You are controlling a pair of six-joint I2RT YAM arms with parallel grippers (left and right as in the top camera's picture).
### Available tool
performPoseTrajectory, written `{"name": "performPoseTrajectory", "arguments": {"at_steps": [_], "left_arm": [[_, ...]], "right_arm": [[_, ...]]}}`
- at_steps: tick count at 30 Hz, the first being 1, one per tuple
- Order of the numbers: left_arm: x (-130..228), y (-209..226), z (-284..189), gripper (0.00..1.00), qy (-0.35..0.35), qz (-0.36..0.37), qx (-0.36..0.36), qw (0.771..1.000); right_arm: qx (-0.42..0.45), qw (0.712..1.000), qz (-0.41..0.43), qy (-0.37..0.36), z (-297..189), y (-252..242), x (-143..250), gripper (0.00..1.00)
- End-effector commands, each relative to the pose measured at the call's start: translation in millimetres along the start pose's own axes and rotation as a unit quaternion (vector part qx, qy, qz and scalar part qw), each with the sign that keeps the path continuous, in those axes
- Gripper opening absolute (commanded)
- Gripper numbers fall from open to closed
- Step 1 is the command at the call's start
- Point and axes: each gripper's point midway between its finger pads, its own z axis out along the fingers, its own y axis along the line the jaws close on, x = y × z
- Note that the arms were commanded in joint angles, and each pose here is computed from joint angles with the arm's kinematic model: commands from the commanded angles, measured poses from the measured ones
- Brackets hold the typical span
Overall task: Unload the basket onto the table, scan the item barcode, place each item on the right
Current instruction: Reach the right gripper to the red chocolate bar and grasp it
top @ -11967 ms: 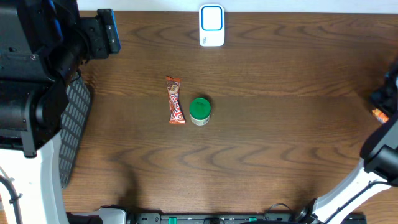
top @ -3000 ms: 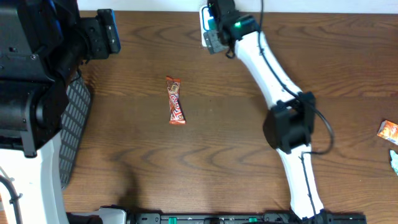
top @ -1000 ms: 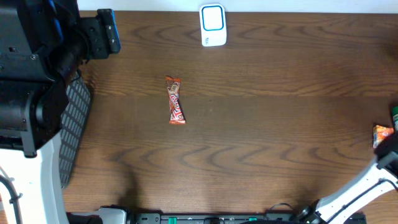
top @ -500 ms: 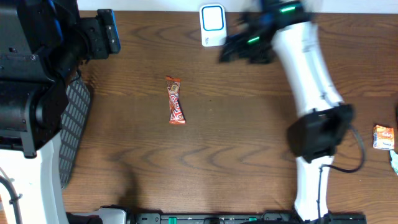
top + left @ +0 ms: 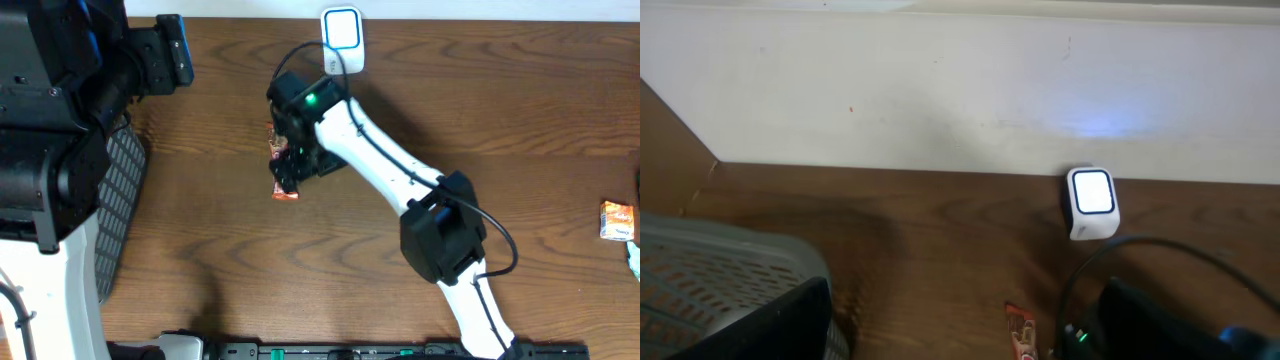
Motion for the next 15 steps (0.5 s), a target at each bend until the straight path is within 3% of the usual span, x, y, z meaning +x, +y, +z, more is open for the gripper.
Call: {"name": "performPoseTrajectory", "arguments": {"at_steps": [1,5,15], "left_arm": [[0,4,-2,0.85,-0.001,0.005,-0.008,1.0],[0,4,-2,0.85,-0.001,0.006,-0.009,1.0],[0,4,-2,0.85,-0.001,0.005,-0.008,1.0]], "right_arm": [[0.128,0.991,-0.034,-0.01,12,-17,1,0.99],[0.222,0.972,-0.066,-0.048,15,-21,-10,0.99],[0.255,0.956,-0.132,-0.061,64,-7,-1,0.99]]}}
